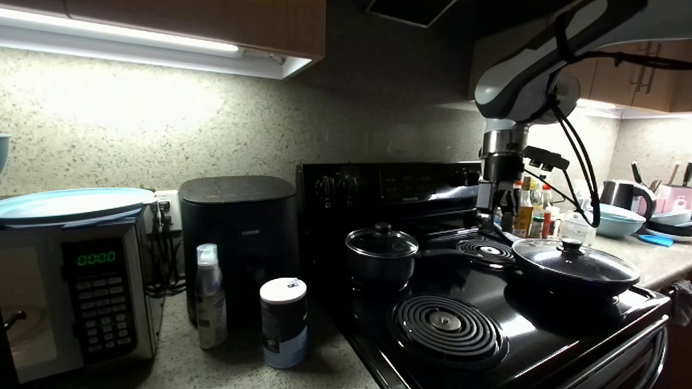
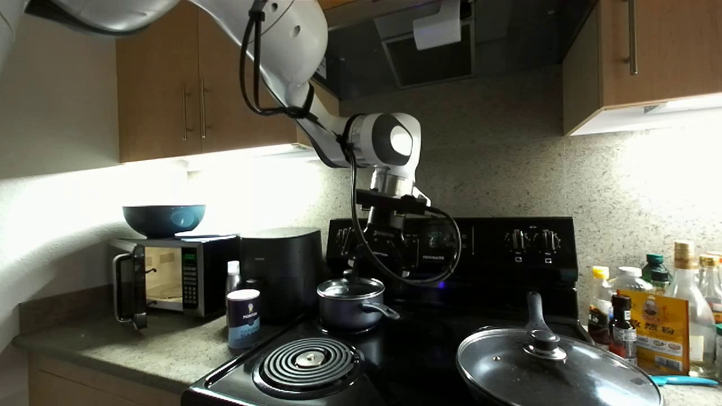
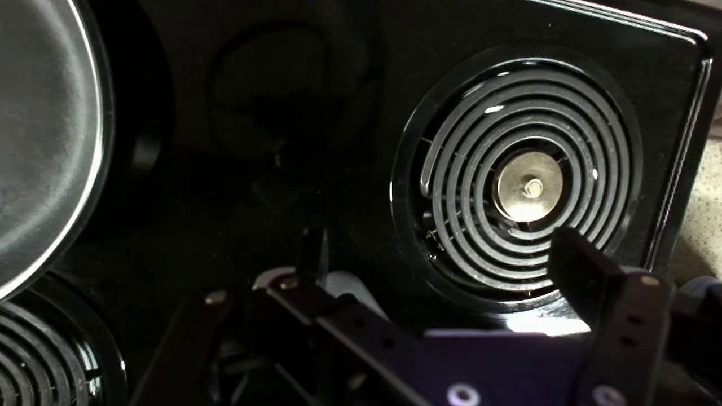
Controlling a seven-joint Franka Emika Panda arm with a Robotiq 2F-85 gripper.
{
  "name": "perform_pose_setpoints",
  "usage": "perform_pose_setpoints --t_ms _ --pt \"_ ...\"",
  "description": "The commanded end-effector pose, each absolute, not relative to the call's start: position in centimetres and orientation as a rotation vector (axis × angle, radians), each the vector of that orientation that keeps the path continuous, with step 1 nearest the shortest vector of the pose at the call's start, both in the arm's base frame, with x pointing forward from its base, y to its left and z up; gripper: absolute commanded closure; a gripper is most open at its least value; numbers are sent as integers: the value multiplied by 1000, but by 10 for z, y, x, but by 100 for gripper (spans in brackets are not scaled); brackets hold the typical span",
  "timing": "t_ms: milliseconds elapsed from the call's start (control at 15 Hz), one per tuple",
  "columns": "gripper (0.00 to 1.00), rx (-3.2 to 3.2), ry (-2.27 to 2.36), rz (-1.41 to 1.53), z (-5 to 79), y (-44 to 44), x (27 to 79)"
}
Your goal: Move the black pot forwards.
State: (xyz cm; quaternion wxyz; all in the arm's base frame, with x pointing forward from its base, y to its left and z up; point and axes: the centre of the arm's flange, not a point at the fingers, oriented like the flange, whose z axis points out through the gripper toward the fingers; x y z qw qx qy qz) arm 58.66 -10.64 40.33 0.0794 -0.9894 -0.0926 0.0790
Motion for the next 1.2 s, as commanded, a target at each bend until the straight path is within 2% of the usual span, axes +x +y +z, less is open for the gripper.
perform_pose_setpoints --t_ms 0,200,933,1133 --pt "0 -2952 -284 257 403 -109 587" --pt "0 -2946 -290 269 404 -111 587" --pt "0 -3001 -349 374 358 -118 680" --pt "0 -2991 -350 357 350 -113 665"
